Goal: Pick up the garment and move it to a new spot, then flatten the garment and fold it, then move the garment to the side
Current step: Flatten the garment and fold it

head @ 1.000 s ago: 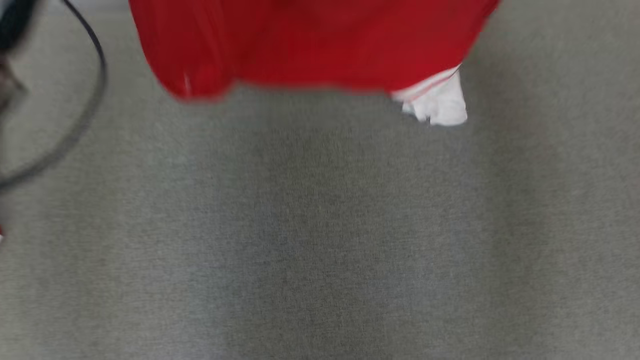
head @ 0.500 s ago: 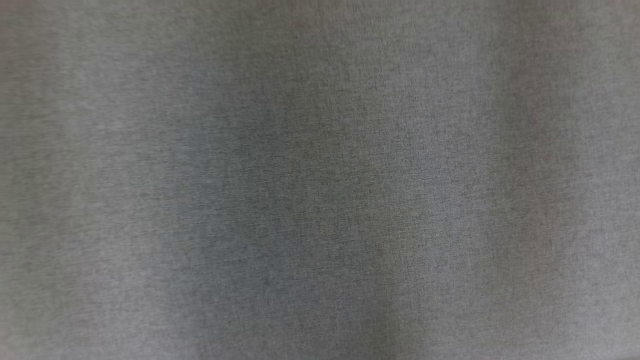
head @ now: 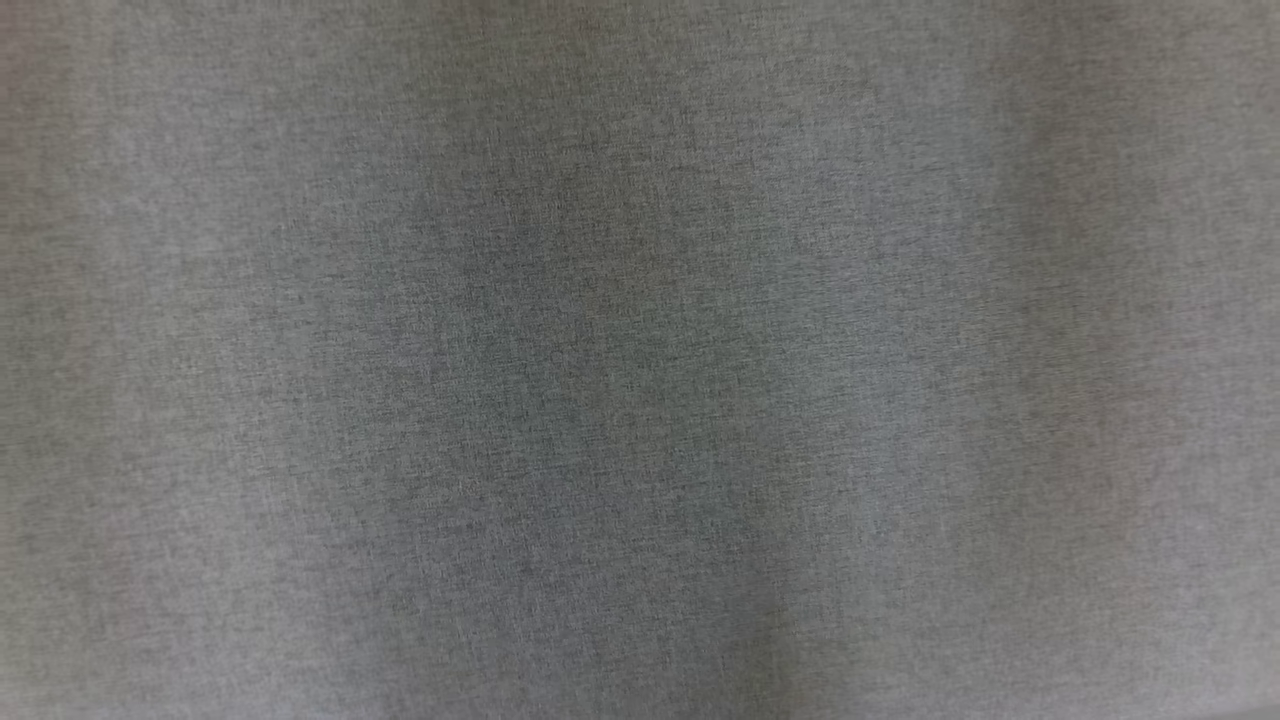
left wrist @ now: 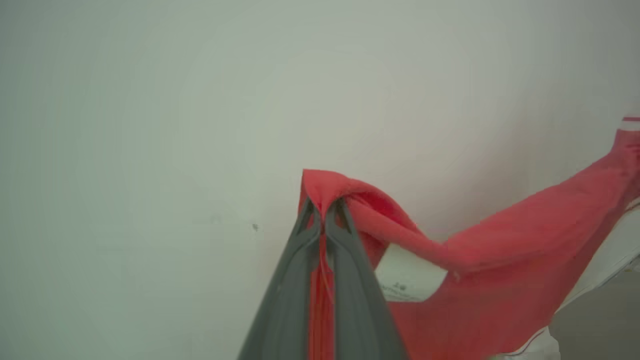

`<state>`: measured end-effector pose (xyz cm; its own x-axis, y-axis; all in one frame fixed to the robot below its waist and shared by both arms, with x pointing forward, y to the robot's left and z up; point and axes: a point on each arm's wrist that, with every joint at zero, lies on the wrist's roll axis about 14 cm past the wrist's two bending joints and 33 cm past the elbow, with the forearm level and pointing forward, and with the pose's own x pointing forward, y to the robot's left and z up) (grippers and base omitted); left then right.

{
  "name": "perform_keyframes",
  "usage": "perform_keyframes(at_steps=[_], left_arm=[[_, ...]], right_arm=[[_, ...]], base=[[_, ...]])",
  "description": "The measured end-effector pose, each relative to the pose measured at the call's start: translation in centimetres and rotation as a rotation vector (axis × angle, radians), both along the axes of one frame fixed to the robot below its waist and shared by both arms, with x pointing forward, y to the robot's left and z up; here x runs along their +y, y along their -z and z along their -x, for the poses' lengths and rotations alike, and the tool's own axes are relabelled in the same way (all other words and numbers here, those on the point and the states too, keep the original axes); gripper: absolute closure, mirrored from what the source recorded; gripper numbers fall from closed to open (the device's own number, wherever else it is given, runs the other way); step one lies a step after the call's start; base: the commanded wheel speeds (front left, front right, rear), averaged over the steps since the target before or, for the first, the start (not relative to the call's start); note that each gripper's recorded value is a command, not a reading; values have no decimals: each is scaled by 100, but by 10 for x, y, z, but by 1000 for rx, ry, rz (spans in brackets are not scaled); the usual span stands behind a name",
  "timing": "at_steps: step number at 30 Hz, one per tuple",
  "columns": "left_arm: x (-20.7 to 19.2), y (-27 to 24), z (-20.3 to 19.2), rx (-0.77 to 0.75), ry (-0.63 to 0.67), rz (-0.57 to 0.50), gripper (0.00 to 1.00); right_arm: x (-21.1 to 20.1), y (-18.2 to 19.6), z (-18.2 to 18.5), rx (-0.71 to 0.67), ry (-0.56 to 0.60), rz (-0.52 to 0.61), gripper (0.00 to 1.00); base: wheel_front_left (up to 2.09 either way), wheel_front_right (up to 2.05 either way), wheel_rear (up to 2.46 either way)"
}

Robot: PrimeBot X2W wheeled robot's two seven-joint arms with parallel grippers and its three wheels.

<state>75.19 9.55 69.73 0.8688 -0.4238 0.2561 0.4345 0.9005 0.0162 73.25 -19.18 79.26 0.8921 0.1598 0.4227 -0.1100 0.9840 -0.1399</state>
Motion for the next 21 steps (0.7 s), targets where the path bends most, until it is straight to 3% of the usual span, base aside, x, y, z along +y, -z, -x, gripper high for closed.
perform_keyframes(at_steps=[10,17,21], left_arm=[[-2,71,47,85,86,34,100],[-14,120,112,190,136,126,100],[-19,156,162,280,139,125,100]], right_arm=[[-18,78,35,107,-68,-62,100],[-56,153,107,222,-76,-126,100],[-78,199,158,300,-49,-218,100]], base=[[0,0,0],[0,0,0],[0,0,0]])
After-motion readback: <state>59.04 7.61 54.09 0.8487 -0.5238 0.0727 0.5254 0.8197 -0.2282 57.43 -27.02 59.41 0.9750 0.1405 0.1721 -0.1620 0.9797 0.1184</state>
